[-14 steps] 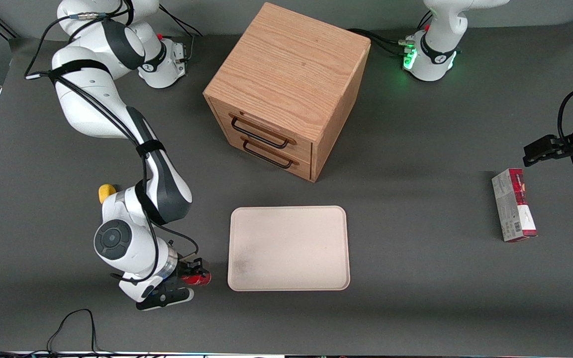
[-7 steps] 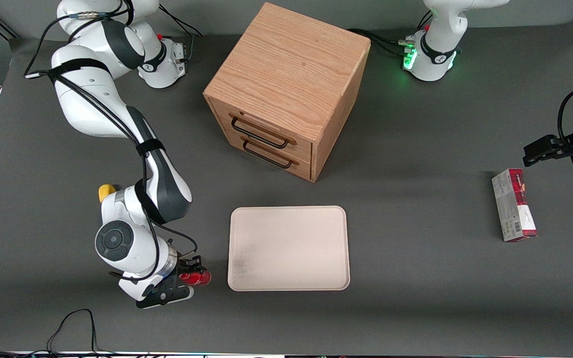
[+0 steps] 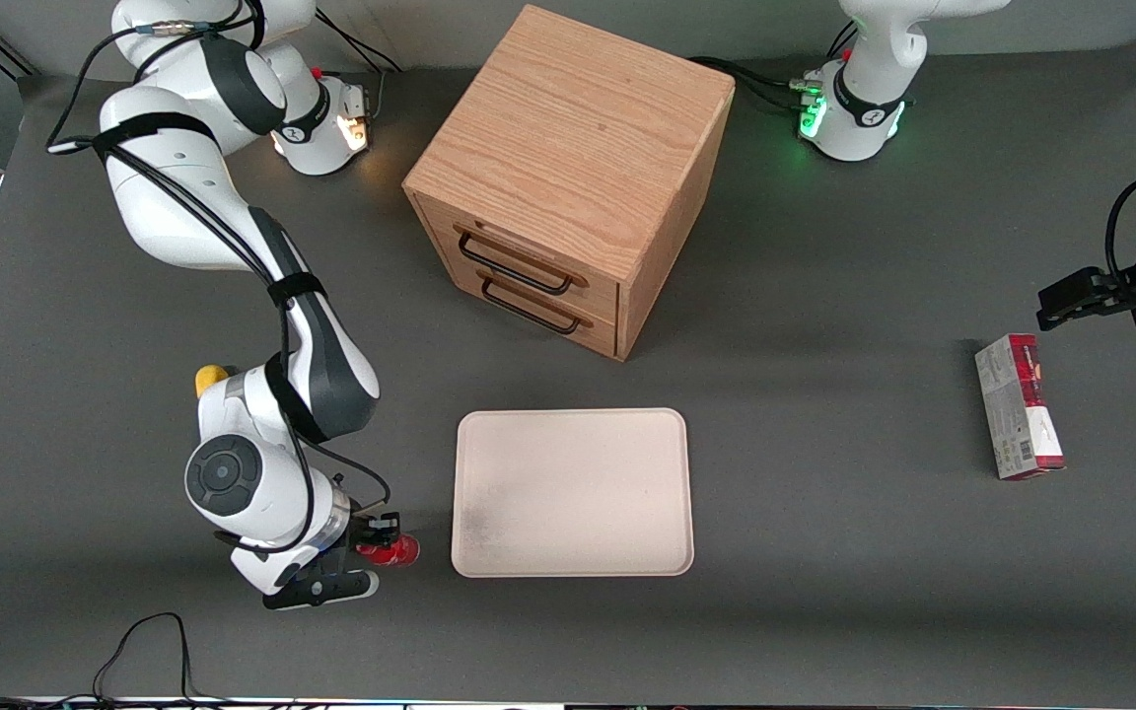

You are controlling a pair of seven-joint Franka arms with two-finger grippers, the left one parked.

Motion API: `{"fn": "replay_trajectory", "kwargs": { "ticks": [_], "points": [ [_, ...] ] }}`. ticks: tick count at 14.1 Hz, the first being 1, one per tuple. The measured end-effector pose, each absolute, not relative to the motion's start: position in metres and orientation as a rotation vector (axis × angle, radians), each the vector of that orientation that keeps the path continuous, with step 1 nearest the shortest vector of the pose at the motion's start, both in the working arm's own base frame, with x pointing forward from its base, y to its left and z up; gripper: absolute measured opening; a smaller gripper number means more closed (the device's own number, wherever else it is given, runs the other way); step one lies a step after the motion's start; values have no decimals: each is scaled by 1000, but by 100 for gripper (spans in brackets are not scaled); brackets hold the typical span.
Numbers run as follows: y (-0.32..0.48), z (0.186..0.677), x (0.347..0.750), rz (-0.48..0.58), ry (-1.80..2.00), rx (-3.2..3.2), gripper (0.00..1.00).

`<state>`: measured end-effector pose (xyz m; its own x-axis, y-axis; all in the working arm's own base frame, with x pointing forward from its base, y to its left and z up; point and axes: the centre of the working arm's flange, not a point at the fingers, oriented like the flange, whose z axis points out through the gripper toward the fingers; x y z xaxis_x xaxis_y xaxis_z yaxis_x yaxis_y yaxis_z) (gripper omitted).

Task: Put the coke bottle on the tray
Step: 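Close the right gripper around the bottle's cap end and lift it, then carry the bottle onto the tray's edge and lower it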

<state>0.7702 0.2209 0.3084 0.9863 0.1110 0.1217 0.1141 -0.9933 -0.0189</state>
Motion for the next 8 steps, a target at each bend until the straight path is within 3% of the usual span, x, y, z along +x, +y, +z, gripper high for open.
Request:
{"fn": "replay_trajectory", "kwargs": {
  "ticks": [2, 4, 8],
  "points": [
    [222, 328, 772, -235, -146, -3096, 37],
    [221, 381, 768, -304, -127, -3089, 37],
    [229, 484, 735, -330, -51, -3111, 37]
  ]
}}
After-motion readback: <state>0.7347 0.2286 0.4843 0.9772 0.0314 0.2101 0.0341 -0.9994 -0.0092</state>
